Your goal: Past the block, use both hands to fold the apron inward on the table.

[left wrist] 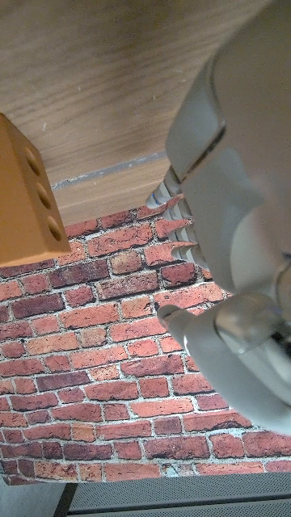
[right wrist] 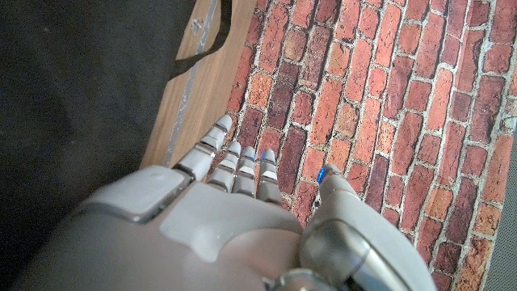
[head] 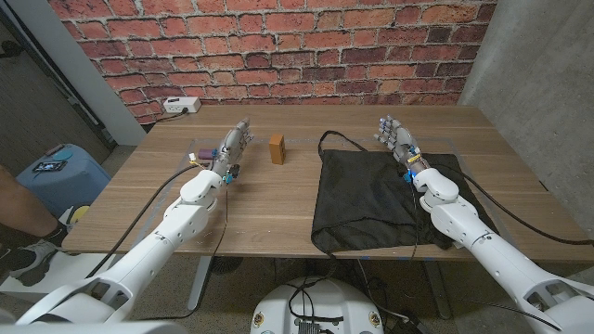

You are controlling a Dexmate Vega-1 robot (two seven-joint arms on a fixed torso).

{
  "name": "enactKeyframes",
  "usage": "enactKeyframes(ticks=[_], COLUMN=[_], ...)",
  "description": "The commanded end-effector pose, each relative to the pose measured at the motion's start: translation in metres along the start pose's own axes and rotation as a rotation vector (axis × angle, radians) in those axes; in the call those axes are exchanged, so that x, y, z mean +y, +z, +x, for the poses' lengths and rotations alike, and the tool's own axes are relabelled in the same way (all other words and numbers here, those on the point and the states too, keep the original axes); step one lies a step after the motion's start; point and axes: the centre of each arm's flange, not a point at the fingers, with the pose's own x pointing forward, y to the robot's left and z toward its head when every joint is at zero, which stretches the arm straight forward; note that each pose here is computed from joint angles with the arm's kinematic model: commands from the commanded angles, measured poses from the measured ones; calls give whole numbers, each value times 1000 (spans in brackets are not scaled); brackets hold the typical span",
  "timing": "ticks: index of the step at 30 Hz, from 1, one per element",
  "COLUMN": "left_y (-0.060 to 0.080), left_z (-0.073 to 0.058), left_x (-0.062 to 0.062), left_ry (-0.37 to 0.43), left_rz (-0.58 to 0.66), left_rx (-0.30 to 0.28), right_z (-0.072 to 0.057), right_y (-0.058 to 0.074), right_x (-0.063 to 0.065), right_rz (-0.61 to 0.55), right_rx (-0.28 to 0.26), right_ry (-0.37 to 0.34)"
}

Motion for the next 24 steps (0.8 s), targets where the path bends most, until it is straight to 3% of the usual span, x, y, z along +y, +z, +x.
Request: enactKeyframes(ticks=[1,24], left_y=[-3,8], left_z=[-8,-13], left_x=[1,-7], left_ry=[-10,-37], left_rz=[-9,20], left_rx=[0,-13], right_z=[-6,-8], right_y=[2,4], right_x=[9,5], right_rz=[-11,-24], right_rx=[-8,-11], right_ry=[7,11])
